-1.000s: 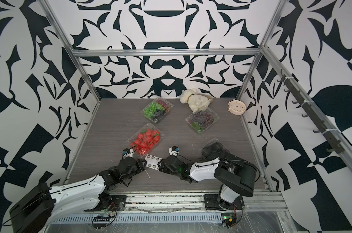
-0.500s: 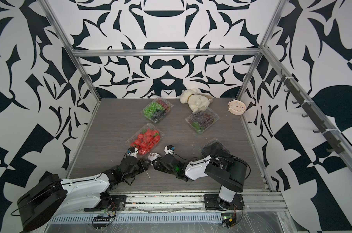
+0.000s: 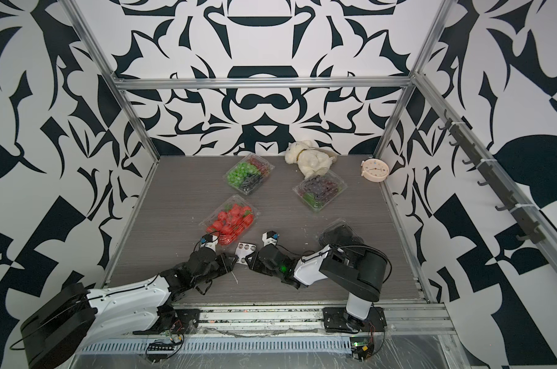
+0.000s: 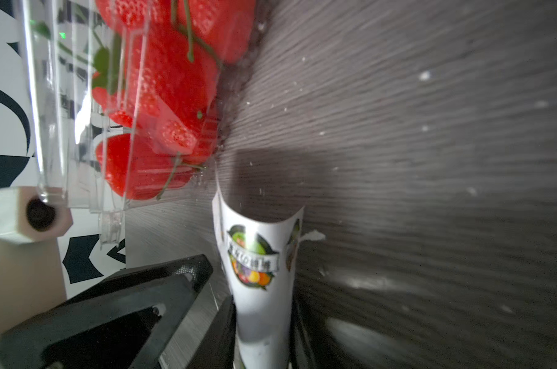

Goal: Label fruit boxes
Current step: Pick up the label sticker from the center of the board.

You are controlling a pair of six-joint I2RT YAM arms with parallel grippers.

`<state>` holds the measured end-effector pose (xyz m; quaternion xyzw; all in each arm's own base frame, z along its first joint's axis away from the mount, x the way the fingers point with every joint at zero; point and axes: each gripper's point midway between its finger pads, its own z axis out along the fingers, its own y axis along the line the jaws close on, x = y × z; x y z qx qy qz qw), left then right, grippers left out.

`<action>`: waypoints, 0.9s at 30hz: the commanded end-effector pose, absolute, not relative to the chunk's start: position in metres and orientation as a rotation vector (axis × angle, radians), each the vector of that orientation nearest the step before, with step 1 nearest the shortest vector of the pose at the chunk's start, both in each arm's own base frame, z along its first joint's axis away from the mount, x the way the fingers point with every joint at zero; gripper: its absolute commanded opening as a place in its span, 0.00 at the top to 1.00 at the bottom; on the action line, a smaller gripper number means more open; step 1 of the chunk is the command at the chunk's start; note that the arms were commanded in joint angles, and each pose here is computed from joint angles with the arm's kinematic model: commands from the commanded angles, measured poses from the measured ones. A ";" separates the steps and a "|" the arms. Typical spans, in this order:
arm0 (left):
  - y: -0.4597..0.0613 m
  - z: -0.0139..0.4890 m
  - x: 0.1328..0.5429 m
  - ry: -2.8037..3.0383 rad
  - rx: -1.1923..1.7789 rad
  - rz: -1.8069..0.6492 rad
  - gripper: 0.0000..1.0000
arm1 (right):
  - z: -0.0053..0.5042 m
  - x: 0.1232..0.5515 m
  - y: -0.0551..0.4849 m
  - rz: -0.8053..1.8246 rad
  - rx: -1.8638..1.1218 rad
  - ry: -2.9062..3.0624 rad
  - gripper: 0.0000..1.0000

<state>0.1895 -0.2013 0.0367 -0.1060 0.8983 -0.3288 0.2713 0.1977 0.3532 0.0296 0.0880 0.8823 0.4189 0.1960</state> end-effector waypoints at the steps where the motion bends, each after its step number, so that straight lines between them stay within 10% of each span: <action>1: -0.202 0.056 0.190 2.409 -0.267 -0.893 0.52 | 0.043 0.198 0.343 1.186 0.242 2.425 0.73; 27: -0.294 0.292 0.255 1.748 -0.107 -1.498 0.44 | 0.291 0.246 0.267 1.404 0.183 1.660 0.70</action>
